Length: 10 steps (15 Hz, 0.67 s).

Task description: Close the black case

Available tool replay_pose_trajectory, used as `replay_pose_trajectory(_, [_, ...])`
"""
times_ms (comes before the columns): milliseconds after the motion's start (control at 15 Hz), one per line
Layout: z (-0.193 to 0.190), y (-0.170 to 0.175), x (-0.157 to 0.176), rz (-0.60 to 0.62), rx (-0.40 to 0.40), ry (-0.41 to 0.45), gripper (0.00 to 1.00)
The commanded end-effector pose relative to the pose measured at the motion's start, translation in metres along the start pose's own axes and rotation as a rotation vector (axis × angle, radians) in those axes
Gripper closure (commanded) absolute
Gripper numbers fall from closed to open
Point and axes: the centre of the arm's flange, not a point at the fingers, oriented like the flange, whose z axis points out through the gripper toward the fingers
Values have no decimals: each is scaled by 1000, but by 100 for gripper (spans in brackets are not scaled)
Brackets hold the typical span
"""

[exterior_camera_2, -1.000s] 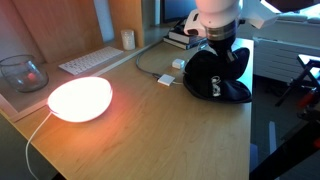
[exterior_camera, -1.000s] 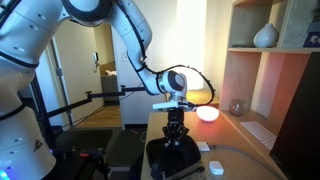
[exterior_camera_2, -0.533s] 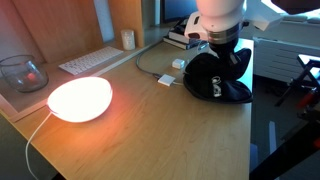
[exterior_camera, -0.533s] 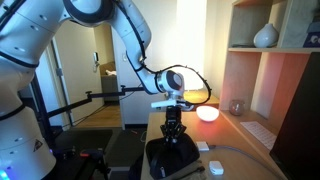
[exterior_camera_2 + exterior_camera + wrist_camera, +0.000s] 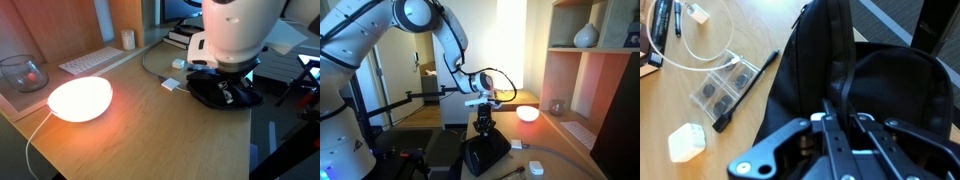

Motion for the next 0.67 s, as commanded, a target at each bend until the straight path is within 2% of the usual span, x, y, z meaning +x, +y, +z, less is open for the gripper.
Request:
replay_pose_trajectory(0, [-15,-26,26,16,-47,-27,96])
replay_pose_trajectory(400, [-24,-52,49,82,-122,-71,96])
replay_pose_trajectory(600, [-23,-56,52,92,-120,-103,97])
